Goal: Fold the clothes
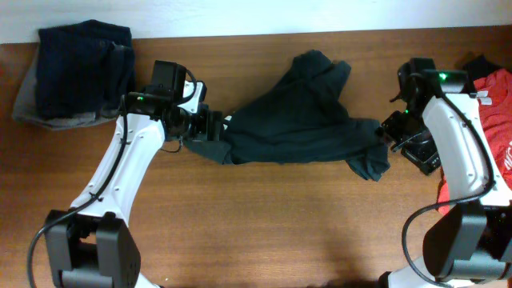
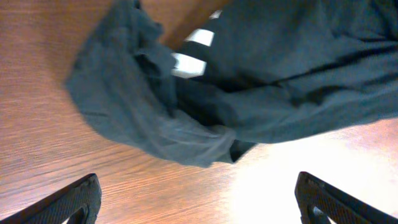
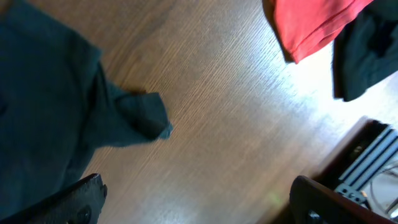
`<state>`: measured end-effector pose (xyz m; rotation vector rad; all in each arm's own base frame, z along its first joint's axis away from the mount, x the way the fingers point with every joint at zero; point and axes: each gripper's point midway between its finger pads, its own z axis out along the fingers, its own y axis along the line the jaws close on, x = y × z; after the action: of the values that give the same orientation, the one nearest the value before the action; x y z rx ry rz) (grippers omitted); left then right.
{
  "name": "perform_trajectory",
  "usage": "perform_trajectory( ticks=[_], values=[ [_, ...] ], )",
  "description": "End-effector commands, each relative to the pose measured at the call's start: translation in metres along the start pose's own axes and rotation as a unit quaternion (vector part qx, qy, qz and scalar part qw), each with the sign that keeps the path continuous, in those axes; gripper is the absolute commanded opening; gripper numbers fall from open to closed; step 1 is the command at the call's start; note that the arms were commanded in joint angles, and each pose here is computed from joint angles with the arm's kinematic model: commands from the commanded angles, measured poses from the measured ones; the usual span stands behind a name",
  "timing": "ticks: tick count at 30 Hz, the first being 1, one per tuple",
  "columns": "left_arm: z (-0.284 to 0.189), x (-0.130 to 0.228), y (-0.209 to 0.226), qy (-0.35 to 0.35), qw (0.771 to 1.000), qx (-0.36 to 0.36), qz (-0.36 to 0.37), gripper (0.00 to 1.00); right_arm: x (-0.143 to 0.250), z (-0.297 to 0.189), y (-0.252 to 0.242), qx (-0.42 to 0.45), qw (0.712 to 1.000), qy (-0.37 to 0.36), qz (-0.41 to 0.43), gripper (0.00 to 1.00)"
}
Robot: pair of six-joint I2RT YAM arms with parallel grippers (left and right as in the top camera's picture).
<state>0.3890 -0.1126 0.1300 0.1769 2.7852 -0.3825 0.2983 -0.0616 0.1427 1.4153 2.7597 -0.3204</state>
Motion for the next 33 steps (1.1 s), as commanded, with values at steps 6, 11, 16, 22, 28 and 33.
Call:
perform_trajectory(
  ticks=[6, 11, 16, 22, 28, 33],
  values=[
    [0.023, -0.01, 0.01, 0.001, 0.984, -0.016, -0.179, 0.99, 0.006, 0.051, -0.018, -0.027, 0.994, 0.083, 0.06, 0.98],
    [0.044, 0.001, 0.028, 0.022, 0.969, -0.06, -0.237, 0.99, 0.01, 0.059, -0.021, -0.028, 0.993, 0.095, 0.066, 0.99],
    [0.057, 0.006, 0.036, 0.031, 0.963, -0.08, -0.256, 0.99, 0.01, 0.059, -0.018, -0.03, 0.993, 0.093, 0.06, 0.99],
    [0.076, 0.009, 0.042, 0.042, 0.96, -0.087, -0.263, 0.89, 0.014, 0.058, -0.016, -0.038, 0.993, 0.102, 0.051, 0.99],
    [0.081, 0.011, 0.04, 0.051, 0.96, -0.08, -0.264, 0.49, 0.015, 0.06, -0.017, -0.037, 0.993, 0.103, 0.048, 0.99],
    [0.079, 0.014, 0.04, 0.057, 0.959, -0.083, -0.265, 0.03, 0.014, 0.06, -0.016, -0.037, 0.993, 0.102, 0.047, 0.7]
  ],
)
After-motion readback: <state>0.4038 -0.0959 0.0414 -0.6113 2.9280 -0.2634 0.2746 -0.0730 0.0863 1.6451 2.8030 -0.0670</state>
